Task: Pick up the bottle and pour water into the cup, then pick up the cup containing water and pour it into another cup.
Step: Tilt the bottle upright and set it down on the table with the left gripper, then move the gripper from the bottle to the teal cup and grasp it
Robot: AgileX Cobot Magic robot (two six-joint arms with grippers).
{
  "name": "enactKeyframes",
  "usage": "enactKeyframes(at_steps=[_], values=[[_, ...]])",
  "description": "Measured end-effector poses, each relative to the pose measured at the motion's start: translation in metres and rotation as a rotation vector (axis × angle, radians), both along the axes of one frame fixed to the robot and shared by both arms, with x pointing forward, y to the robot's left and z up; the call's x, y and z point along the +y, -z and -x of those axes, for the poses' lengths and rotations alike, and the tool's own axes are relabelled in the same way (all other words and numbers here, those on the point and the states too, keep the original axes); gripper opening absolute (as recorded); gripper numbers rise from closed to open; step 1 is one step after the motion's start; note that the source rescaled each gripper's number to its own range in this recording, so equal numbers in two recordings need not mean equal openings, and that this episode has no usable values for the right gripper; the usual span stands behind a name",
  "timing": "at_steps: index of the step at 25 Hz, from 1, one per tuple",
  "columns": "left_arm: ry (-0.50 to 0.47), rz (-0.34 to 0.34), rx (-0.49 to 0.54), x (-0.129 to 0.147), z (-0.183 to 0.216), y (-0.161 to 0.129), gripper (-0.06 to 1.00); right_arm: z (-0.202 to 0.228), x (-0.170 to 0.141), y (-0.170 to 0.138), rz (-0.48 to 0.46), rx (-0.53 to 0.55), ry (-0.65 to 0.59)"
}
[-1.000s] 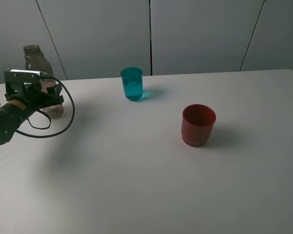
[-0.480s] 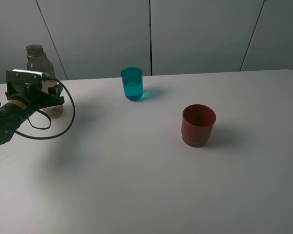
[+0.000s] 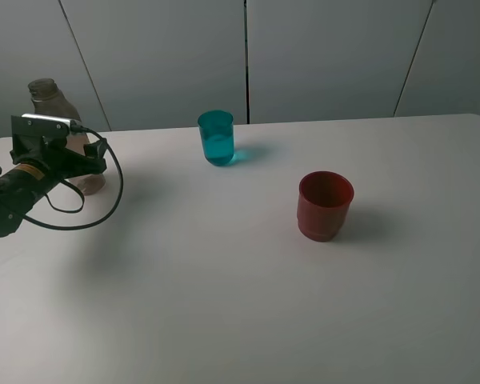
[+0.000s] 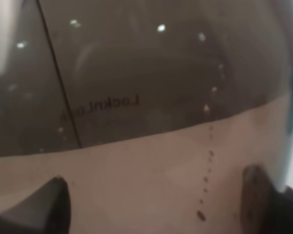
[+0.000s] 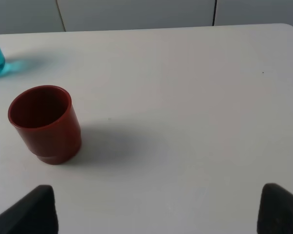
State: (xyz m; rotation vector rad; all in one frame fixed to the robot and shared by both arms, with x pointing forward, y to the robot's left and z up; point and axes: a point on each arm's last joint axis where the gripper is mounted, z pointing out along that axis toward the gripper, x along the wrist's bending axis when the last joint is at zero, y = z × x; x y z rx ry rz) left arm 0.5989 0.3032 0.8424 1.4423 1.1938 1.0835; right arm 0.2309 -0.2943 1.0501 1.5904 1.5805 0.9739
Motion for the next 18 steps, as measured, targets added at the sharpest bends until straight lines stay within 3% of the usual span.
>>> enactKeyframes(at_steps=[9,18], values=[[0.027,-0.006,-0.003,-0.003,0.007,-0.008,0.97,0.000,0.000,0.000,0.000,0.000,0.000],[-0.004,0.001,0.001,-0.001,0.024,-0.022,0.97,0.000,0.000,0.000,0.005,0.000,-0.003]])
